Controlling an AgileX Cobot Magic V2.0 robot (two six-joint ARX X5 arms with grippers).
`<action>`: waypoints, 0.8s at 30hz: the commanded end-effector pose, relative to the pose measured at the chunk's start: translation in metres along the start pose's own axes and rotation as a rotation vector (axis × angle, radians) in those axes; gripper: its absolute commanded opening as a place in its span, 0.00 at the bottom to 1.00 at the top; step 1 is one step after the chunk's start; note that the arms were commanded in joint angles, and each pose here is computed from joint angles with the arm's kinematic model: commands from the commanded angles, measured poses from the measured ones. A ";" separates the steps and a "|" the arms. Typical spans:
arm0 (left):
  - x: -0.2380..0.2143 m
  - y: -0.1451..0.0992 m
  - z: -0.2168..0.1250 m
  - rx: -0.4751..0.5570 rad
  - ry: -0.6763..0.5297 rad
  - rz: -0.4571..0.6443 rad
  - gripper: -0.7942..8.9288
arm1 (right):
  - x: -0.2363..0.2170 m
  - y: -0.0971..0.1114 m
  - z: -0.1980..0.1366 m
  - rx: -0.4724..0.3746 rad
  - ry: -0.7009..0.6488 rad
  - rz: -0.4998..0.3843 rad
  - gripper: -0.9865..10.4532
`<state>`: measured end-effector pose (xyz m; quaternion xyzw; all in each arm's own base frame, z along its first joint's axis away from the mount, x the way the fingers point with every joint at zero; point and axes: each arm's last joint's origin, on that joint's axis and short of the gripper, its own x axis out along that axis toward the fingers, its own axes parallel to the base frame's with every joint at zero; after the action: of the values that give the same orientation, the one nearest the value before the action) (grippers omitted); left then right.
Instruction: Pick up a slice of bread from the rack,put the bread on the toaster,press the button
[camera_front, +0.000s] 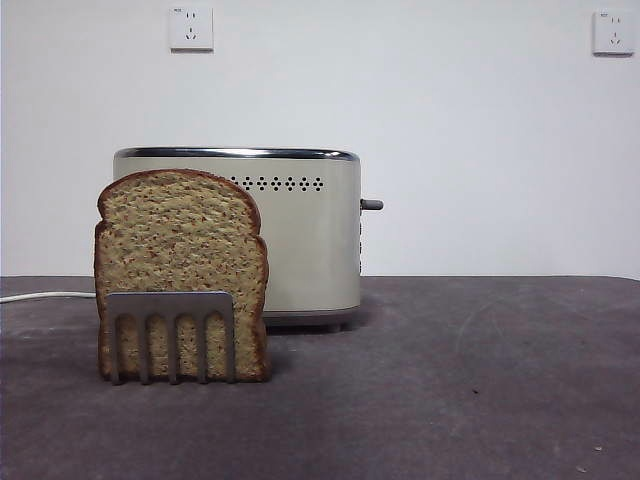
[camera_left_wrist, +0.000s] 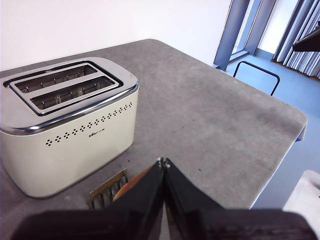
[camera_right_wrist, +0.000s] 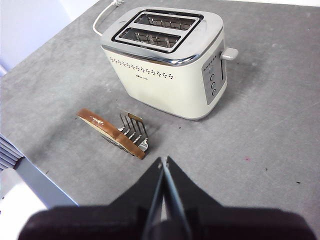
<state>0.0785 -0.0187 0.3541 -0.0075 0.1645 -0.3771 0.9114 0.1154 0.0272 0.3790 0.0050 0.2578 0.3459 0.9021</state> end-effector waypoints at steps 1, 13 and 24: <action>0.000 -0.001 0.002 0.021 -0.005 -0.008 0.37 | 0.000 0.000 0.000 -0.014 0.002 0.002 0.08; 0.006 -0.001 0.023 0.109 0.001 -0.083 0.83 | 0.001 0.000 0.000 -0.011 0.007 0.003 0.08; 0.058 0.003 0.049 0.261 0.209 -0.173 0.82 | 0.003 -0.002 0.000 -0.007 0.013 0.004 0.08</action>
<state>0.1284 -0.0563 0.3864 0.1108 0.2028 -0.4613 0.8566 0.1182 0.0275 0.3774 0.0046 0.2646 0.3464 0.9000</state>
